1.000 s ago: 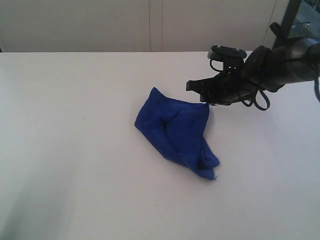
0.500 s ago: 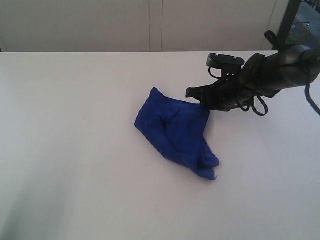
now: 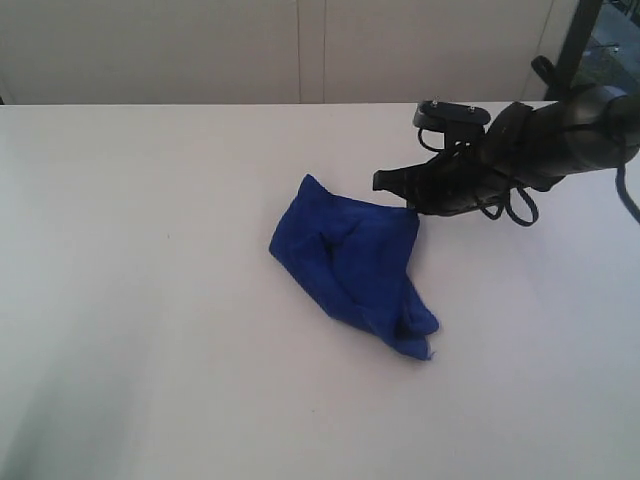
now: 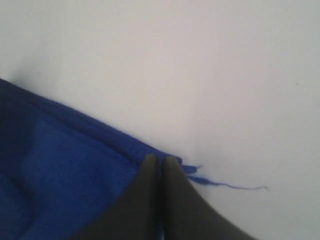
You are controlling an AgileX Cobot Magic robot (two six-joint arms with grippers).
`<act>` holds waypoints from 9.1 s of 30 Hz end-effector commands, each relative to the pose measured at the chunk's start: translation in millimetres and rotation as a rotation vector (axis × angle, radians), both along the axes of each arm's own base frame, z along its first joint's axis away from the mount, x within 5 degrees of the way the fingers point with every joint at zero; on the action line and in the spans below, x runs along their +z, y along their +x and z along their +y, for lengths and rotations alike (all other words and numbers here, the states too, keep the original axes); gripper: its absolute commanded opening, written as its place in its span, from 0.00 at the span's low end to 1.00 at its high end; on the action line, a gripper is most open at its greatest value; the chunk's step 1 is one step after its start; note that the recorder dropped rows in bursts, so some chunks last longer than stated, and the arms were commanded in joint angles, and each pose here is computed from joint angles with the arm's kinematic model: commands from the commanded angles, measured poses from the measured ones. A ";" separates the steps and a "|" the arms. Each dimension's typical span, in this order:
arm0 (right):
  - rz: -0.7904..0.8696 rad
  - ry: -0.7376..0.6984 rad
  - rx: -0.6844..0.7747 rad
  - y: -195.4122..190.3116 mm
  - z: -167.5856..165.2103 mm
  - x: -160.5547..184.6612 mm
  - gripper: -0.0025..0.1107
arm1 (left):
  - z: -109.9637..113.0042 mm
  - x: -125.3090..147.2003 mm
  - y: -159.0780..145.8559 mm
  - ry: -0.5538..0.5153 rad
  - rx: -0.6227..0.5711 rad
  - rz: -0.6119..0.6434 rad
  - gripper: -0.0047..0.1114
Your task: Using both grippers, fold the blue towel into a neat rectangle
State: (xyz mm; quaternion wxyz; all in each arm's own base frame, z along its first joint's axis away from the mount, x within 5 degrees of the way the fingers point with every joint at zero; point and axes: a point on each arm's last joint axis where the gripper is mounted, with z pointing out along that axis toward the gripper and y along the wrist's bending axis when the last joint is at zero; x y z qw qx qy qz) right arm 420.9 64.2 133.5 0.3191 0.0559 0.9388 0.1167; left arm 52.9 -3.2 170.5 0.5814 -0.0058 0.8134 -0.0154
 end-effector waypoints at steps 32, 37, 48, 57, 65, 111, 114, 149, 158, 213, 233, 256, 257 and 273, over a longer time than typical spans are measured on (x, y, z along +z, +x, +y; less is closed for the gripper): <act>-0.034 -0.081 0.313 -113.6 15.5 112.2 0.02 | -0.1 -1.1 -0.1 -0.010 0.004 -0.003 0.04; 0.020 -0.081 0.285 -108.1 14.6 92.0 0.02 | -0.1 -1.1 -0.1 -0.010 0.004 -0.003 0.04; 0.127 -0.174 0.267 -100.2 8.3 52.0 0.02 | 0.1 0.9 0.6 -0.024 0.011 -0.026 0.04; 0.128 -0.186 0.257 -94.2 8.1 39.2 0.02 | 3.9 23.9 4.6 -0.116 0.068 -0.283 0.04; 0.163 -0.153 0.207 -93.3 8.5 31.8 0.02 | 4.9 46.4 2.8 -0.399 0.111 -0.385 0.04; 0.310 0.078 0.142 -89.2 -17.2 4.1 0.02 | -260.7 63.5 240.9 0.575 -1.016 0.494 0.06; 0.307 0.076 0.141 -88.9 -17.4 4.2 0.02 | -275.7 55.5 238.5 0.610 -1.060 0.428 0.17; 0.272 0.058 0.125 -85.7 -19.3 4.7 0.02 | -284.3 43.9 259.1 0.549 -0.982 0.288 0.04; 0.083 -0.001 0.195 -92.4 -20.6 59.0 0.02 | -199.0 129.3 250.9 0.376 -0.773 0.450 0.04; -0.250 -0.508 0.133 -176.8 -61.7 115.4 0.02 | -56.3 105.8 150.4 0.591 -0.147 0.289 0.04; -0.090 -0.458 0.068 -53.8 -98.3 38.9 0.02 | -62.4 24.6 290.3 0.592 0.012 0.321 0.04; -0.099 -0.437 0.032 -9.2 -121.7 7.6 0.02 | -44.9 -20.0 341.6 0.386 0.135 0.388 0.04; -0.096 -0.435 0.034 -8.6 -121.7 5.2 0.02 | -45.4 -20.9 342.8 0.379 0.136 0.388 0.04; -0.095 -0.441 0.028 9.2 -124.8 -4.3 0.02 | -42.1 -10.5 354.4 0.400 0.199 0.340 0.04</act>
